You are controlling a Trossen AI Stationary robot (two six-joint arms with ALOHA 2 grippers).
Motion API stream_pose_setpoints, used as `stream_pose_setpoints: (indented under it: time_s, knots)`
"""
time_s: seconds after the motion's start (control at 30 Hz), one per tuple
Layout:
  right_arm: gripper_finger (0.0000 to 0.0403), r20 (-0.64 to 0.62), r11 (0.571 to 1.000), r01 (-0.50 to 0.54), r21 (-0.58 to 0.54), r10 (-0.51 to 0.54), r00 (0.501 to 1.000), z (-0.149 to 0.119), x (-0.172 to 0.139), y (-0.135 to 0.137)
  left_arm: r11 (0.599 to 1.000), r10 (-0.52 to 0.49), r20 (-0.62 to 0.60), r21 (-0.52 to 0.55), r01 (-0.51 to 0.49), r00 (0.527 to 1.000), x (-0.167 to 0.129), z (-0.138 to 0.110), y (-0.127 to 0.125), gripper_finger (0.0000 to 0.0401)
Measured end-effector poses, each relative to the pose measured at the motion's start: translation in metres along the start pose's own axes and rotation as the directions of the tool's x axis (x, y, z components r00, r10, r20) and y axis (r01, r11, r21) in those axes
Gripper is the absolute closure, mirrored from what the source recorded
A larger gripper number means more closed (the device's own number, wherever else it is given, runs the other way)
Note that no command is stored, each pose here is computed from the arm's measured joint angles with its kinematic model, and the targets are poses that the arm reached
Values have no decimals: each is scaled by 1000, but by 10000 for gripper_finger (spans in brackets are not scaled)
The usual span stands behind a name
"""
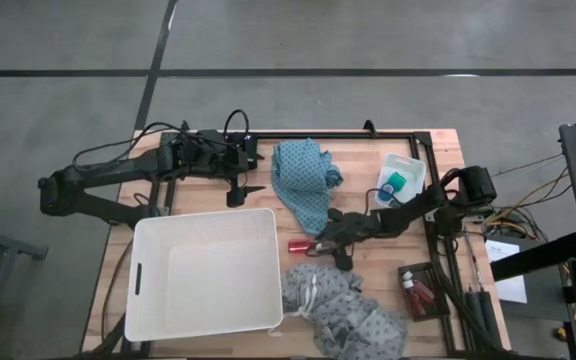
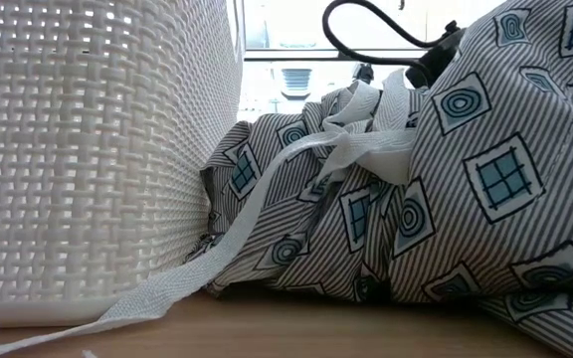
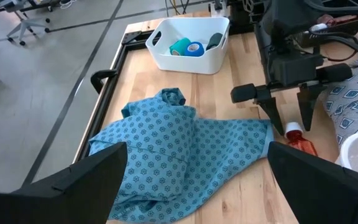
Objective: Pick & Place Medicine items
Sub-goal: Put the red medicine bottle into the black bin
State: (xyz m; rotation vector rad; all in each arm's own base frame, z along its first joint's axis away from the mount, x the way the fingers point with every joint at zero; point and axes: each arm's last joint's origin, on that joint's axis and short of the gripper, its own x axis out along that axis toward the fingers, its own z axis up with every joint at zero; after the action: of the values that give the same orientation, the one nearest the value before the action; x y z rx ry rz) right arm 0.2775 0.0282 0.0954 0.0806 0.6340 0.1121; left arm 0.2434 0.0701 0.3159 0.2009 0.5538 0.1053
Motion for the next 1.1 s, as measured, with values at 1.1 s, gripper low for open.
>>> stream_pose_setpoints:
  time_s: [1.1]
  knots:
    - [275, 110, 1000, 2, -26, 1, 994, 25, -22, 1, 1000, 0, -1, 0, 0, 1000, 0, 0, 0, 8]
